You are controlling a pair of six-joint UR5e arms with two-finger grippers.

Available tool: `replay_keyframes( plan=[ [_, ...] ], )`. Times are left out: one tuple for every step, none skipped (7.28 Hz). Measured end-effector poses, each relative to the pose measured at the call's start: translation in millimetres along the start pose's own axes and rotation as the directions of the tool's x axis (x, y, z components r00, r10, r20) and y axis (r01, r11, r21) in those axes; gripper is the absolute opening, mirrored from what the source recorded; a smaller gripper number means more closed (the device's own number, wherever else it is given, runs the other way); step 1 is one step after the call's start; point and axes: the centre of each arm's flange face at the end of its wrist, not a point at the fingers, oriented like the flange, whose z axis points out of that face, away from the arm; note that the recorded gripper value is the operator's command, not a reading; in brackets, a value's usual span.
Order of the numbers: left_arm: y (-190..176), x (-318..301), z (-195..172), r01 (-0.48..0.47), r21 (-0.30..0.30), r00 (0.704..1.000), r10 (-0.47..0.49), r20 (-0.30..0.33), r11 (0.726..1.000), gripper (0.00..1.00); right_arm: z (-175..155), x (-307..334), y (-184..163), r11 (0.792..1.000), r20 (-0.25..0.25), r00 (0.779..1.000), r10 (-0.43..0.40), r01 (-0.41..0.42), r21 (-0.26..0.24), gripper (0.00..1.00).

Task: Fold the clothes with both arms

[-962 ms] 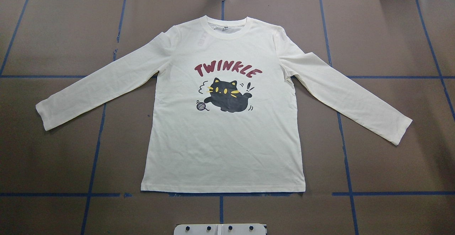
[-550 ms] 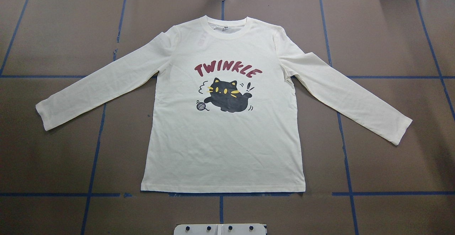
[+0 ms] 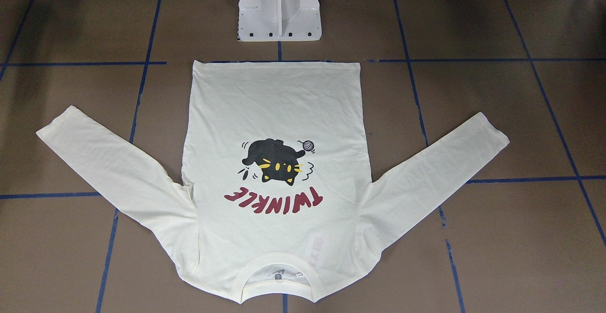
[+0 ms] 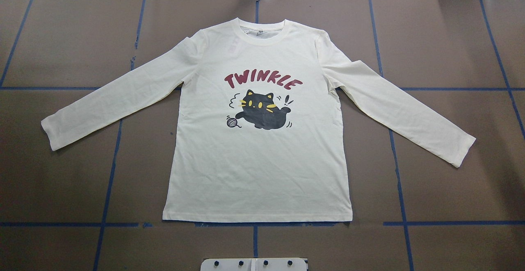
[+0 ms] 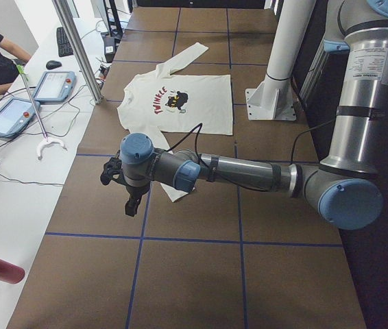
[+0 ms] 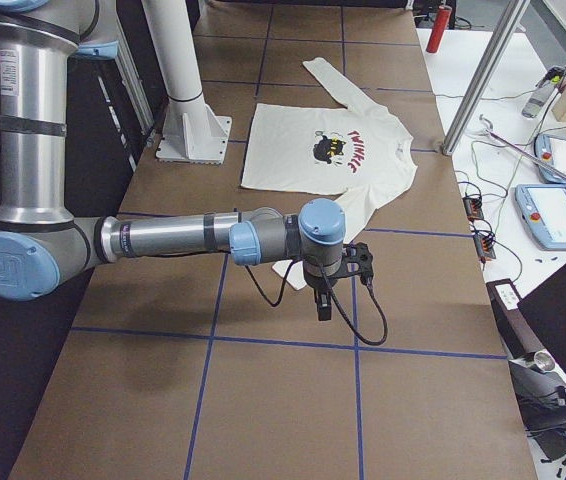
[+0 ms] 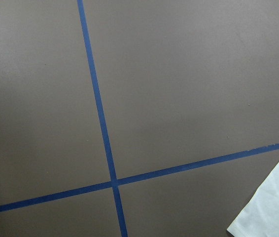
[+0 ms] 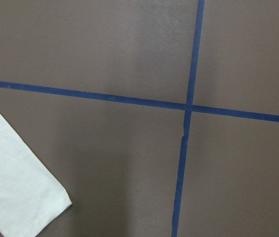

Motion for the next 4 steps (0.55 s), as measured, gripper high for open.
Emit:
replay_keyframes(
  plan=[
    [2,0,1,0.001,-0.002,1.0,-0.001,-0.004,1.0,1.0,11,-10,-2,1.0,0.006,1.0,-0.019,0.019,-0.02,1.0],
    [2,1,2,-0.002,-0.002,1.0,0.002,-0.005,1.0,1.0,25,-25,-3,0.998,0.015,0.999,-0.046,0.046,-0.043,1.0],
    [0,3,4,-0.005,-0.005,1.0,0.005,0.007,1.0,1.0,44,-45,-4,0.996,0.024,0.998,-0.06,0.061,-0.07,1.0],
    [0,5,8,-0.005,-0.01,1.0,0.005,0.024,1.0,1.0,62,-66,-3,0.995,0.032,0.999,-0.038,0.041,-0.095,1.0]
  ],
)
